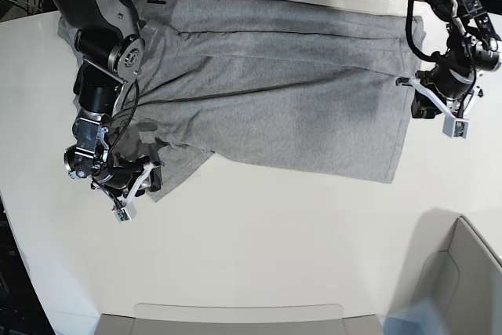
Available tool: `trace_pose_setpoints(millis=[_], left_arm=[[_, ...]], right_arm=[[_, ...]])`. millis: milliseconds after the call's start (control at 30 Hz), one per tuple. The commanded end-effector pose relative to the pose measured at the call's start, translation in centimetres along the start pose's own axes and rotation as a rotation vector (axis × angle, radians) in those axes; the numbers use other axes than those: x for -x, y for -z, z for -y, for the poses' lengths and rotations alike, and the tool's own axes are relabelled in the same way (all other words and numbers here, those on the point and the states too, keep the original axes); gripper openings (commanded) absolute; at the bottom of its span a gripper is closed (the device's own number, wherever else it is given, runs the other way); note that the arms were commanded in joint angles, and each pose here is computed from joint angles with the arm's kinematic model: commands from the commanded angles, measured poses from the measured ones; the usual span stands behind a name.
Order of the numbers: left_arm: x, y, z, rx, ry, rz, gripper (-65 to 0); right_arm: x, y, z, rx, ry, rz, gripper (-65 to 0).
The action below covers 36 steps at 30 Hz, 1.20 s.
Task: Fold the T-shirt properly
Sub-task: 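Grasp the hem corner with the right gripper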
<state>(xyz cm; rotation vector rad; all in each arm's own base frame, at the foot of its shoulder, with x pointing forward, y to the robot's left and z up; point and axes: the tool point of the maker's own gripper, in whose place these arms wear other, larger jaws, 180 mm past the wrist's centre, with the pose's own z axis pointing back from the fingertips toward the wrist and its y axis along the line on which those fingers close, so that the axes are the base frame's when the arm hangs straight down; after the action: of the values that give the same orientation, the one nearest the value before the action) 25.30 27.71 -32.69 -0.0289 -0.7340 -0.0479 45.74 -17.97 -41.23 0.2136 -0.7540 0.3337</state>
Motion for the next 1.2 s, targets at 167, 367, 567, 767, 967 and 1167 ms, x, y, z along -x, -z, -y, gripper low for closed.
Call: trace_pose_setpoints(millis=[167,367,567,767,967,1167], left_arm=[[-1.5,-0.4,-0.2,-0.002,0.017,0.048,-52.5],[-1.5,-0.4,-0.2,-0.002,0.017,0.049,-52.5],[-1.5,-0.4,-0.1,-0.001,0.016,0.05,-52.5],[-1.5,-0.4,-0.1,-0.001,0.016,0.05,-52.5],[-1.4,-0.4,-0.1,-0.001,0.016,0.047,-52.5],[-1.5,-0.4,-0.1,-0.001,0.016,0.05,-52.5]], right_arm=[[-5.5,-2.2,2.4,0.093,-0.065,0.102,-39.8],[-5.8,-2.6,3.0,0.11,-0.069,0.112,-39.8],[-3.1,-1.7,3.2,0.081,-0.03,0.05,-39.8],[-0.8,-1.5,5.9,0.19,0.058,0.081,-39.8],[2.1,-0.3,5.0,0.144,0.097,0.026,-39.8],[2.4,1.1,2.2,0.09,0.044,-0.01,-39.8]])
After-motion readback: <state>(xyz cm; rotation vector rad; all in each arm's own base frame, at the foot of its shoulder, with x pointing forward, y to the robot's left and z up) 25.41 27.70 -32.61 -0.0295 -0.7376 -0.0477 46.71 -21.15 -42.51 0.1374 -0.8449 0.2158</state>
